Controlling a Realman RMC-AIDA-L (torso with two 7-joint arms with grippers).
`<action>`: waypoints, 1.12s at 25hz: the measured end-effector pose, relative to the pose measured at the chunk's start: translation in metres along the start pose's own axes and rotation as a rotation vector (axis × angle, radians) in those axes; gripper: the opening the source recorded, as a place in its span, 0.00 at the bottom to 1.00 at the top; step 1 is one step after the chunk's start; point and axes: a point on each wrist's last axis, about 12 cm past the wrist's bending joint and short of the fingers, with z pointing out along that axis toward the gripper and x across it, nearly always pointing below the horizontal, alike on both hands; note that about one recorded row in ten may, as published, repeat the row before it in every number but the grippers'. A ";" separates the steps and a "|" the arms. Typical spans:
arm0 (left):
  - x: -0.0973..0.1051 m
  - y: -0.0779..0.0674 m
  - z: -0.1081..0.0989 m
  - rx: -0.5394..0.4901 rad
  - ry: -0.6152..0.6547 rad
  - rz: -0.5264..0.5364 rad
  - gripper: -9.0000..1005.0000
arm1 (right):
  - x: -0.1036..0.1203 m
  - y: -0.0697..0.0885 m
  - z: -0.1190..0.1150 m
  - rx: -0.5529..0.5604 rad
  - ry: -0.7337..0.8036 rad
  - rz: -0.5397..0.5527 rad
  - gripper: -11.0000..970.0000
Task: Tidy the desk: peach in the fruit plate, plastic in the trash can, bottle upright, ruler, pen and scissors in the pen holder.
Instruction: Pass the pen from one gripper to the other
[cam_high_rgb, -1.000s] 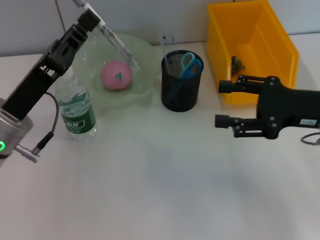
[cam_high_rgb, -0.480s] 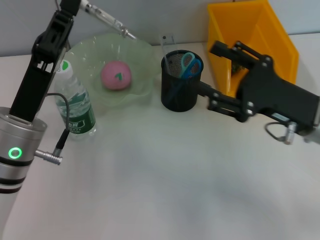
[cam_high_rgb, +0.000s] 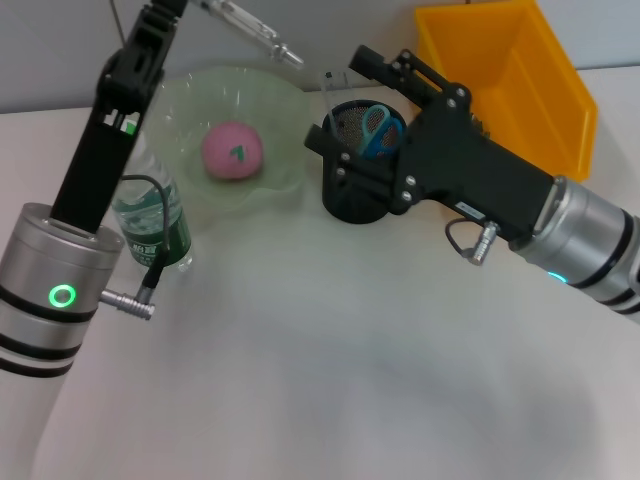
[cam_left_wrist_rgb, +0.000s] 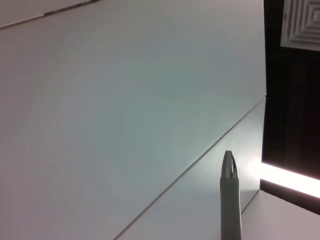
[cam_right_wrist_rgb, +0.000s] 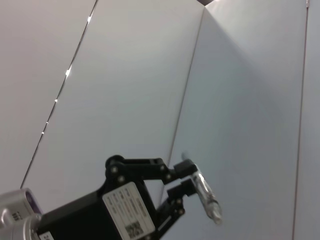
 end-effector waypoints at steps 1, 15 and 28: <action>0.001 0.000 0.001 -0.003 0.002 -0.003 0.15 | 0.000 0.000 0.002 -0.002 -0.003 0.000 0.80; 0.012 -0.005 0.011 0.013 0.020 0.009 0.15 | -0.003 0.001 0.019 0.013 -0.055 -0.042 0.80; 0.017 -0.005 0.009 -0.006 0.032 -0.012 0.15 | -0.006 0.000 0.025 0.003 -0.082 -0.088 0.80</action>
